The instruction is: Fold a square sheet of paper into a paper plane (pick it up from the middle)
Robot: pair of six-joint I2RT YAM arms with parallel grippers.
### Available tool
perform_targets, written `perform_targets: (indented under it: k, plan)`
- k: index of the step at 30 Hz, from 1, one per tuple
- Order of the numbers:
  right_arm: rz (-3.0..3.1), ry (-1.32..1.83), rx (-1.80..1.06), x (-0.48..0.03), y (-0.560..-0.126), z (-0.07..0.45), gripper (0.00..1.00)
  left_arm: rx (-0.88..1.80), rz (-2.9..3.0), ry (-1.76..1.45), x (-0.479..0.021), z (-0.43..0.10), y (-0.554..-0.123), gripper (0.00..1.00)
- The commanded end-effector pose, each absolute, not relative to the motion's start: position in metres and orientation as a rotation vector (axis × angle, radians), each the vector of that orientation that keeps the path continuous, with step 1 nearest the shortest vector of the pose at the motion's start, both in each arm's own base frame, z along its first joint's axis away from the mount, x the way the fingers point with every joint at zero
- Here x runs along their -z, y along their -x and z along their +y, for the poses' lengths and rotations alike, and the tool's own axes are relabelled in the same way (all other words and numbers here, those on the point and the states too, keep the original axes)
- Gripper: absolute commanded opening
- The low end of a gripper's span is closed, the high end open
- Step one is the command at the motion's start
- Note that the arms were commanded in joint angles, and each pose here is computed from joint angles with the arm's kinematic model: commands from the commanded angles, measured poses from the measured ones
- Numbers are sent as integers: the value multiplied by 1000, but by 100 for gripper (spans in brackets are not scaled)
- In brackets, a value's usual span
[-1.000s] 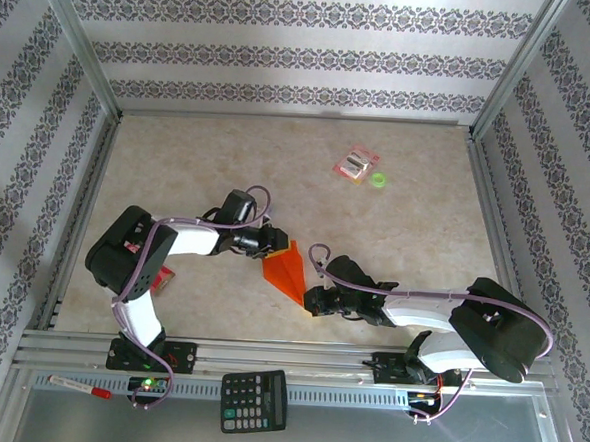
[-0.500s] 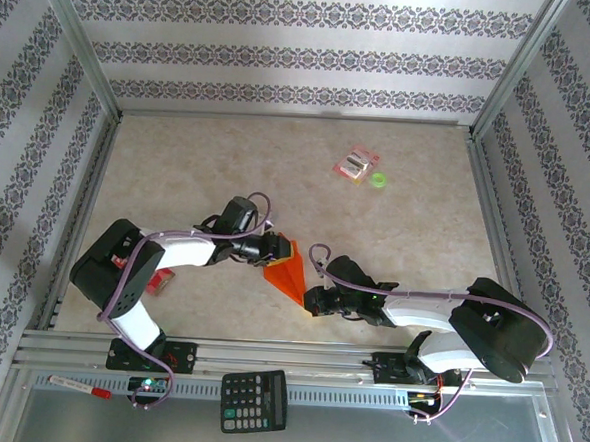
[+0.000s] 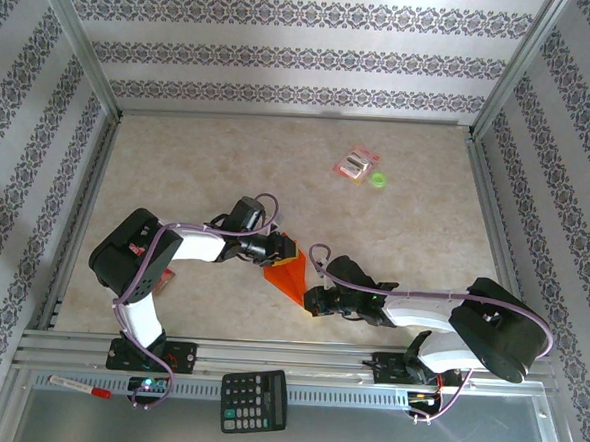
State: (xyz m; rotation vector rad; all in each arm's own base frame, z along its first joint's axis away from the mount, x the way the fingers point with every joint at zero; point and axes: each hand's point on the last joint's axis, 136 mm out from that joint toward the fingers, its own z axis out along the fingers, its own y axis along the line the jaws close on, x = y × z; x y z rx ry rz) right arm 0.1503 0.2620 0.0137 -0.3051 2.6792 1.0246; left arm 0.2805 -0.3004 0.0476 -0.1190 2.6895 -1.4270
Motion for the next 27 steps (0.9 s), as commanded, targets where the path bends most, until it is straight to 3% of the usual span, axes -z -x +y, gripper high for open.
perform_targets:
  k: [1,27]
  plan:
    - [2859,236,-833,25,-129,225,0,1488,2620,72,-65,-310,-290,30]
    - [2845,222,-860,20,-131,228,1,1381,2717,187,-15,-283,-287,29]
